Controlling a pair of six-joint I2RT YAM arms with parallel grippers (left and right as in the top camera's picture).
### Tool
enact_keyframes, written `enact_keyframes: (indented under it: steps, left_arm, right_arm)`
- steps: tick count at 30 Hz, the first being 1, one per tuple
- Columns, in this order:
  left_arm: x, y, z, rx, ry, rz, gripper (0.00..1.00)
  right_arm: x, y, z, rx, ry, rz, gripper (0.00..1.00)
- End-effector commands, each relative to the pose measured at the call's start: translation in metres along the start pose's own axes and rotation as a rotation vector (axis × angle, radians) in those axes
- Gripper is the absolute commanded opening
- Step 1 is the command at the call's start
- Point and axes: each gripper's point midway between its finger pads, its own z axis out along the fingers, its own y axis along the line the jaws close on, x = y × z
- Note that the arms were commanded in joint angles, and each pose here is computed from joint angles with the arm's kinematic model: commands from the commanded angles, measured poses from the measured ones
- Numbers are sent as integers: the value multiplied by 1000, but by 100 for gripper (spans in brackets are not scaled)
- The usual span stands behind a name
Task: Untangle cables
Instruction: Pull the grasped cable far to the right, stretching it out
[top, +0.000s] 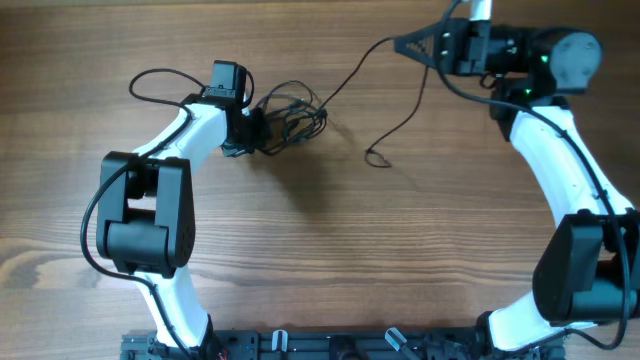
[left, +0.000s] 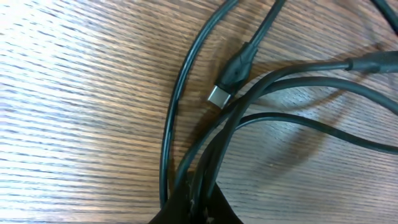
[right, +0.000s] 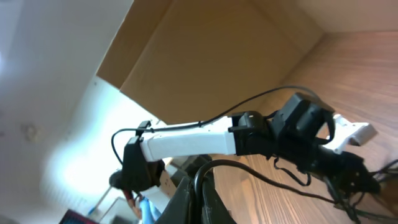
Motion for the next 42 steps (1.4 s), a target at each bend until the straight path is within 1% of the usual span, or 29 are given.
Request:
enact_keyframes:
  steps: [1, 5, 7, 13, 18, 23, 28, 31, 38, 42]
  left_arm:
    - [1, 33, 9, -117, -5, -31, 7]
    - [1, 33, 9, -117, -5, -30, 7]
    - [1, 33, 9, -117, -5, -31, 7]
    - [0, 33, 9, -120, -8, -30, 7]
    - [-6, 51, 6, -218, -48, -31, 7]
    - [-8, 58, 4, -223, -48, -57, 7]
    - [-9, 64, 3, -221, -41, -78, 8]
    - [-8, 64, 3, -221, -37, -83, 8]
    - [-8, 64, 3, -221, -37, -83, 8]
    - [-8, 64, 3, -221, -38, -83, 8]
  right_arm:
    - [-25, 25, -17, -11, -127, 15, 5]
    - [-39, 48, -40, -47, -244, -46, 4]
    - [-39, 53, -50, -41, -260, -78, 4]
    - [-23, 37, -62, 59, -163, -71, 5]
    - [-16, 28, -73, 115, -128, -70, 5]
    - [-4, 20, -75, 156, -60, -57, 5]
    - [-2, 15, -75, 155, -60, -31, 5]
    - [0, -1, -77, 149, -67, 21, 5]
    - [-1, -84, -89, 130, -120, 199, 5]
    - [10, -131, -94, 146, -150, 275, 5]
